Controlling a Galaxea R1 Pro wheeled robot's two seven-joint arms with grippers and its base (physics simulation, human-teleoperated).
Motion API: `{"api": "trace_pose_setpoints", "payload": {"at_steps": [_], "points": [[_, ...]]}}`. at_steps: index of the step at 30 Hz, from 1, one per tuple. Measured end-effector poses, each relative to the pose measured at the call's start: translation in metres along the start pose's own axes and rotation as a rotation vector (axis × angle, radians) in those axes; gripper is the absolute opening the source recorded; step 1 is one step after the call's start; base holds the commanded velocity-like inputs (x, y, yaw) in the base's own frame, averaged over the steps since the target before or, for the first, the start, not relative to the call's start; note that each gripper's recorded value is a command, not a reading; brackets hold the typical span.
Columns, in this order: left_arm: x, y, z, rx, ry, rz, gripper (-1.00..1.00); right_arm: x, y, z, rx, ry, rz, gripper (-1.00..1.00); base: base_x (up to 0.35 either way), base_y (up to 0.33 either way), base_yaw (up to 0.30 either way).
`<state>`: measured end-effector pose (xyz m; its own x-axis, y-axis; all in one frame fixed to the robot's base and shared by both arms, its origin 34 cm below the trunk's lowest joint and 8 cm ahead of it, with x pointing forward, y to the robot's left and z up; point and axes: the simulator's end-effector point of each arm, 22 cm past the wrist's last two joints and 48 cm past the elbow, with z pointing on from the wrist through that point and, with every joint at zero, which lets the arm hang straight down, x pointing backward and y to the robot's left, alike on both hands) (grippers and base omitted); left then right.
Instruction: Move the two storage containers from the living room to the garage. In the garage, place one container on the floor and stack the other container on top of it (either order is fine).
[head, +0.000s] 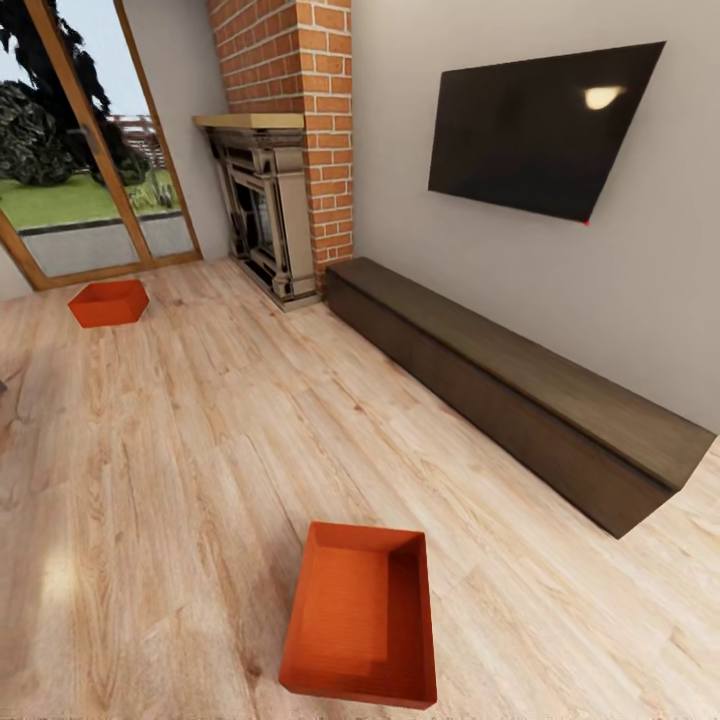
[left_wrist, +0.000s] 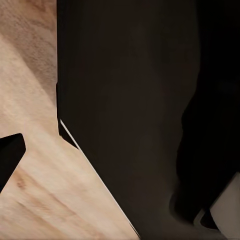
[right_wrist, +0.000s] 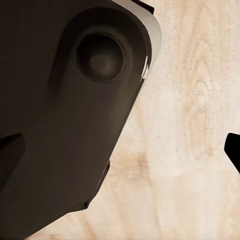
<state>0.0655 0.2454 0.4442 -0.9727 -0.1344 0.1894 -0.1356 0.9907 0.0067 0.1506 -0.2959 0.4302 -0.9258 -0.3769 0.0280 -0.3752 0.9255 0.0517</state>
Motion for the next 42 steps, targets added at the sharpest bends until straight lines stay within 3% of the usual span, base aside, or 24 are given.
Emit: {"api": "trace_pose_setpoints", "payload": {"at_steps": [42], "points": [[0.02,0.003,-0.001,-0.007,0.051,-0.001,1.0,0.019,0.008,0.001,-0.022,0.049,-0.007,1.0,0.0,0.0,0.0]]}}
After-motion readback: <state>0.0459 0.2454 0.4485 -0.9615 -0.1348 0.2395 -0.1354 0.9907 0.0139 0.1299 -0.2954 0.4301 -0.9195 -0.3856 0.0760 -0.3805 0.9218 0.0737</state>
